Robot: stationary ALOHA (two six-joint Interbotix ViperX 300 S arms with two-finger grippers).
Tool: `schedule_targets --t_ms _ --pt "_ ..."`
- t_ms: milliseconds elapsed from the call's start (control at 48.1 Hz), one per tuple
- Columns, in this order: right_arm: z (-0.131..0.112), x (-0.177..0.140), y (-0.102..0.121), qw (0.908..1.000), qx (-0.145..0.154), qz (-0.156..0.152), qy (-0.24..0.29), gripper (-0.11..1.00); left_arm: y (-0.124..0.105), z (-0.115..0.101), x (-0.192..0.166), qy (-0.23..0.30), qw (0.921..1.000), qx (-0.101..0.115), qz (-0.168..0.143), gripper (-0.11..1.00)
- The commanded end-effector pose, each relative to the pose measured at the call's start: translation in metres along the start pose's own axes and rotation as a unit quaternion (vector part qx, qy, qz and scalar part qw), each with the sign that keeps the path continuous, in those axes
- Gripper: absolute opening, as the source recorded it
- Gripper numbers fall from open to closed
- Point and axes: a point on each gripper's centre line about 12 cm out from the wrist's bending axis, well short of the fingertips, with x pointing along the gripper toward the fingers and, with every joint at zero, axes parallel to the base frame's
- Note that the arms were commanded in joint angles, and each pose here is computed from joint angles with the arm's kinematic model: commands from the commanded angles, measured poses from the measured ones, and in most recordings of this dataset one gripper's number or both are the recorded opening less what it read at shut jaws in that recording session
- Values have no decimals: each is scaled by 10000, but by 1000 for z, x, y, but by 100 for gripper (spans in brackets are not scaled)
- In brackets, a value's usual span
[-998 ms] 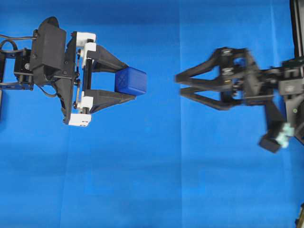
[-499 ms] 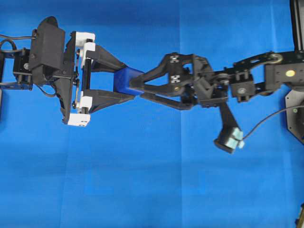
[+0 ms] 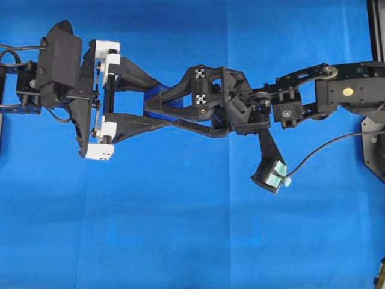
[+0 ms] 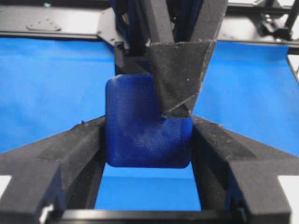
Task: Handover the blue block to the right arm after grasping it with the left arm, then place it in the designated position.
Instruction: 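Move the open right gripper over the cube held by the left gripper, then close the right gripper on the cube and open the left gripper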
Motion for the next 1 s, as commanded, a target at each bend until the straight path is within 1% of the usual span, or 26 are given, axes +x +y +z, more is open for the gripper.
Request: schedule_targets --t_ms 0,187,291,333,437,458,978 --pt "3 -2 -15 9998 -14 -201 -46 94 -1 11 -4 -168 9999 -5 -20 47" --pt "3 -2 -16 9998 -15 -204 -41 93 -4 11 -4 -175 9998 -1 -51 47" --pt "0 -2 -19 9998 -7 -203 59 87 -5 11 -4 -166 9998 2 -65 47" --pt "-1 -2 -20 9998 -9 -192 100 79 -5 11 -4 -174 9998 2 -66 47" --pt "-2 -2 -22 9997 5 -175 185 52 -5 12 -4 -182 9998 10 -75 47" --pt "-3 -2 -22 9996 14 -169 206 48 -5 12 -4 -182 9998 3 -74 47" --pt "-4 -2 -21 9995 123 -151 234 48 -7 14 -4 -219 9997 7 -106 47"
